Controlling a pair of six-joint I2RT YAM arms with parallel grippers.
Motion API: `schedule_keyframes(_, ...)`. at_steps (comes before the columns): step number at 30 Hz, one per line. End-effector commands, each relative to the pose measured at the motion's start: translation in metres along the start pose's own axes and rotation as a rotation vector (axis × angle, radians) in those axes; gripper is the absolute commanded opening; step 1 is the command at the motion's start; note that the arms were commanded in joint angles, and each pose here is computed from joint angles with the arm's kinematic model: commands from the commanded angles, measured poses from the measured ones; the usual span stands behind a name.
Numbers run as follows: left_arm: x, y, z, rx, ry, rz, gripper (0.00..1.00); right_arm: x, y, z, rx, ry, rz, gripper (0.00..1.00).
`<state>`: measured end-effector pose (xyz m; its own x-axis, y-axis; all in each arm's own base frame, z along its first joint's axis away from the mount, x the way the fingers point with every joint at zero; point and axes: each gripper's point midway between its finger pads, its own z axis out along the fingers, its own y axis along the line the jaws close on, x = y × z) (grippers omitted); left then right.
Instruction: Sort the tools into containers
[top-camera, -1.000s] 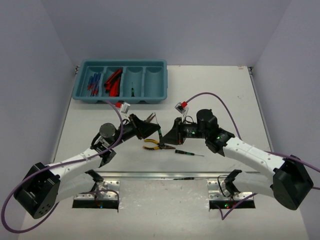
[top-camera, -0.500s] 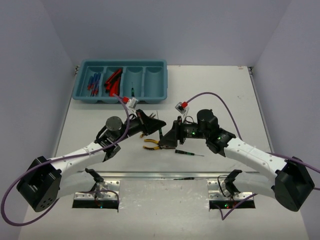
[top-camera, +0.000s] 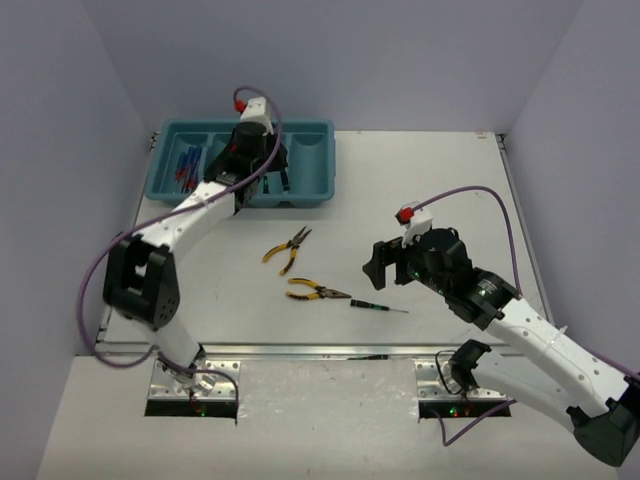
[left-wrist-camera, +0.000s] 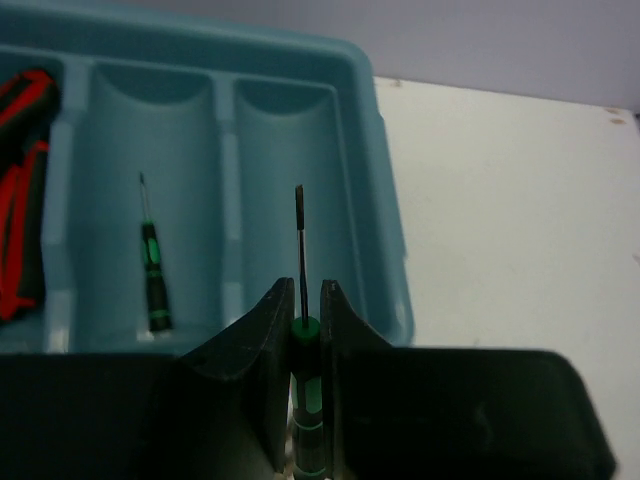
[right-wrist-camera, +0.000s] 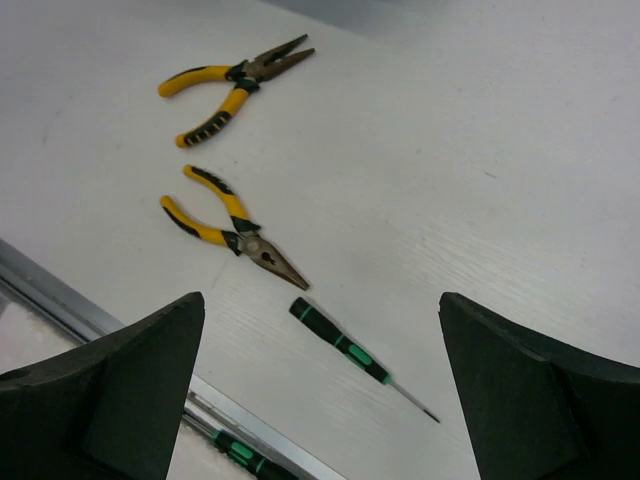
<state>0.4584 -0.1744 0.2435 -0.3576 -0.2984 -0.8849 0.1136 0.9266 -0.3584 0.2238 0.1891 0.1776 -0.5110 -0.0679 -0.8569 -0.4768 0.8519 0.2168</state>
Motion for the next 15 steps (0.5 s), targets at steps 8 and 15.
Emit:
schedule_keyframes(8,-0.013,0.112,0.144,-0.369,0.19,0.185,0.06,0.026,-0.002,-0.019,-0.063,0.114,-0.196,0.99)
schedule_keyframes(15,0.001,0.113,0.163,-0.341,0.218,0.156,0.65,0.045,0.014,-0.008,-0.165,0.21,-0.192,0.99)
